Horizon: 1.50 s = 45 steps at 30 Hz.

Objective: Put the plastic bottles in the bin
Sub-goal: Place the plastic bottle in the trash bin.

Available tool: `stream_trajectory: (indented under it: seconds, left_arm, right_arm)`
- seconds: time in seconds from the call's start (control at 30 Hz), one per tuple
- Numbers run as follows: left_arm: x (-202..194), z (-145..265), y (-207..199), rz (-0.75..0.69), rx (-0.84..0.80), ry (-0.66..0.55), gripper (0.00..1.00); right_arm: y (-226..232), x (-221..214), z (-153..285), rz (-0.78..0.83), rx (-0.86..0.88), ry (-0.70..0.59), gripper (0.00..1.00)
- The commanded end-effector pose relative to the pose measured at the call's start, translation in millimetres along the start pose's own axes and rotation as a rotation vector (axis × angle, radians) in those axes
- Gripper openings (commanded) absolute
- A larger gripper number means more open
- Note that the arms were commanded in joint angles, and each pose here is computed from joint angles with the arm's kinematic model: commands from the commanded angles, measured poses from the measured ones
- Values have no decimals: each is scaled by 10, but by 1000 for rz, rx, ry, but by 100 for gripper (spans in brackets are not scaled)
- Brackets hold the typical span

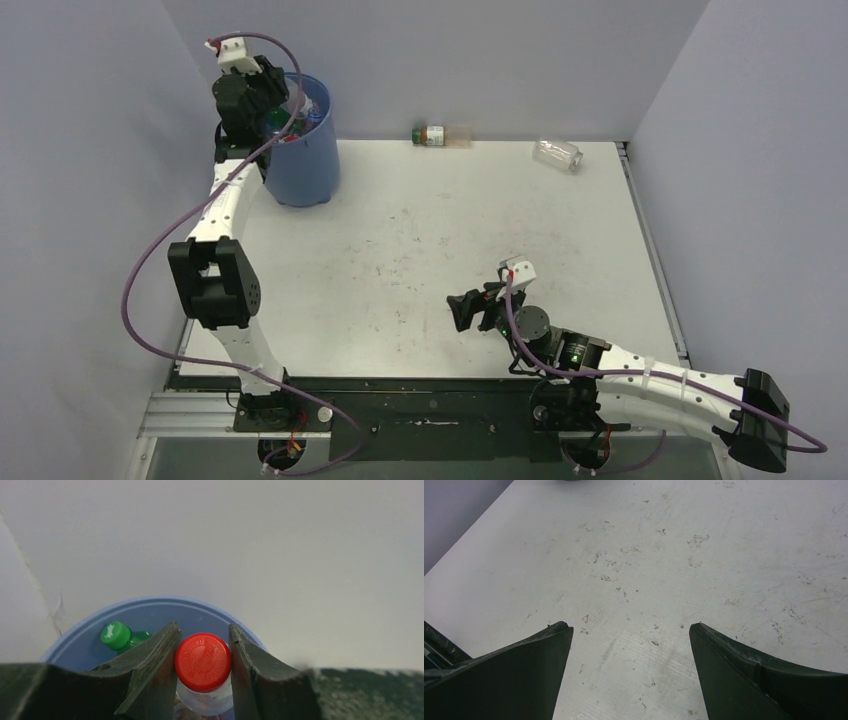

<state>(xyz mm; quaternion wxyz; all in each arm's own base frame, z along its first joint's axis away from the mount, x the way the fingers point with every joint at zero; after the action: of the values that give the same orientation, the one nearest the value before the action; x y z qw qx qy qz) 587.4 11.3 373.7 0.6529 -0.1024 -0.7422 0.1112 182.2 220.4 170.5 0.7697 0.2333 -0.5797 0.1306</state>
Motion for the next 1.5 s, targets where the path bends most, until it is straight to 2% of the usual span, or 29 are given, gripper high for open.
stream_trajectory:
  seconds: [0.0,0.1,0.2,0.33,0.57,0.87,1.2,1.27,1.3,1.47]
  left_arm:
    - [1147,446,-220,-61,23,-243,0]
    - [1273,613,-180,-100,69,-235,0]
    - [1210,730,-136,-121,97,-156,0]
    - [823,776,-76,-138,100,45,0]
    - [274,678,-90,-98,63,238,0]
    - [-387,565,-42,-64,47,331,0]
    - [-934,560,218,-61,111,411,0]
    - [-919,571,256,-53,125,398,5]
    - [-875,575,265,-50,136,385,11]
    - [-473,615,272,-57,184,285,46]
  right_arm:
    - [49,209,20,-43,18,-56,90]
    - [76,218,23,-47,33,-56,90]
    - [96,210,21,-49,44,-52,90]
    - [127,206,12,-47,57,-46,90]
    - [127,218,34,-48,64,-47,90]
    - [50,221,91,-48,43,-55,90]
    - [27,216,104,-43,36,-55,89]
    - [27,216,105,-44,36,-55,90]
    - [24,213,104,-43,34,-54,90]
    - [32,224,104,-46,37,-57,90]
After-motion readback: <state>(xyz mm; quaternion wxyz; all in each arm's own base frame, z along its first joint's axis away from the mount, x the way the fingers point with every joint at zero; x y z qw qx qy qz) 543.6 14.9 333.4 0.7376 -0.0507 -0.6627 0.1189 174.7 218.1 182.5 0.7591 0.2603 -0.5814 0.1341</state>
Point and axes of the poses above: each gripper's point midway between its finger pads, its own z axis back along the fingers, its own y axis along the line the jaws close on, x = y × z, the point moved 2 cm from there along z, back along the fingers, and after that the axes turned 3 degrees about z, right-handed, at the moved point
